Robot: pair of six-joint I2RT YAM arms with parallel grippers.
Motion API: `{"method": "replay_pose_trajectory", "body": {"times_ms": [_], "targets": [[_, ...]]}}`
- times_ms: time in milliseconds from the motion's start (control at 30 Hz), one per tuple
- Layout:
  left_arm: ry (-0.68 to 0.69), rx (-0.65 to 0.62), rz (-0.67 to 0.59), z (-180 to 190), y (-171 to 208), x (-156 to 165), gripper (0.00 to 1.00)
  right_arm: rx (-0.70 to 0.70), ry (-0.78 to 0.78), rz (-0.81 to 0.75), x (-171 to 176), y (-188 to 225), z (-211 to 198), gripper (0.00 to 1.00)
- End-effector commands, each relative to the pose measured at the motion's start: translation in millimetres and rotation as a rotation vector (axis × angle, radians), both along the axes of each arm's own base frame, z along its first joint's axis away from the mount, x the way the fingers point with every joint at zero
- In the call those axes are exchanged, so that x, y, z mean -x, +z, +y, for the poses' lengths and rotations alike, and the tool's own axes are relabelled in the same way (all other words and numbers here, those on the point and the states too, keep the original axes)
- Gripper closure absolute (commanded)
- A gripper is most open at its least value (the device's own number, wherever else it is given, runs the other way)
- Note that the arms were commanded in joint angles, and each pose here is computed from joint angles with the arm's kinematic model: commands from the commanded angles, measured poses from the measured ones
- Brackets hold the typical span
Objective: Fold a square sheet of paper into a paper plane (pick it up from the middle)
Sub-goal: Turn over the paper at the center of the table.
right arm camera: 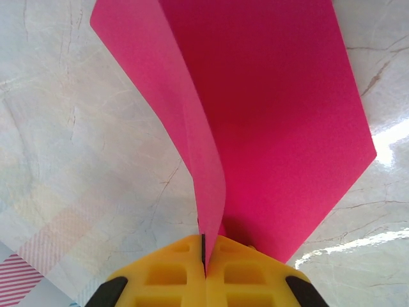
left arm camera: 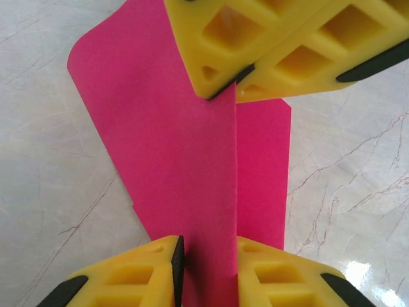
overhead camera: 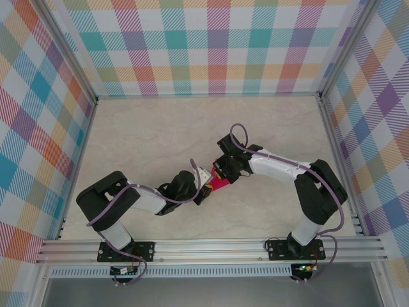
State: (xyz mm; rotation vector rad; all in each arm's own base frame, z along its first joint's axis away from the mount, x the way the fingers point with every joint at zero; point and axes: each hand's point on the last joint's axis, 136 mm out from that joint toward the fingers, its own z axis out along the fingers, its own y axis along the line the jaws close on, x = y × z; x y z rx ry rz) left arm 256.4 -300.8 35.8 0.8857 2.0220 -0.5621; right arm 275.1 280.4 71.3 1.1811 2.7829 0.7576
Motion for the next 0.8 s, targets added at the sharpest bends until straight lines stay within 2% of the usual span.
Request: {"method": "replay_pose_trajectory", "body": {"times_ms": [0,233,367,767], "targets": [[-0.036,0.051,-0.034,-15.5,15.5,-1.5,0.76,0.004,0.031,0.019,1.6,-0.1,4.0,1.0],[-0.03,0.09,-0.034,-16.3,25.6,-0.8,0.69,0.009,0.039,0.04,5.3,-5.9,3.7,1.0],[-0.02,0.122,-0.043,-16.7,34.2,-1.6,0.69,0.015,0.042,0.046,6.4,-7.6,2.6,1.0],[-0.003,0.111,-0.008,-14.4,20.1,-1.5,0.84,-0.011,0.06,0.043,5.6,-5.5,6.7,0.99]]}}
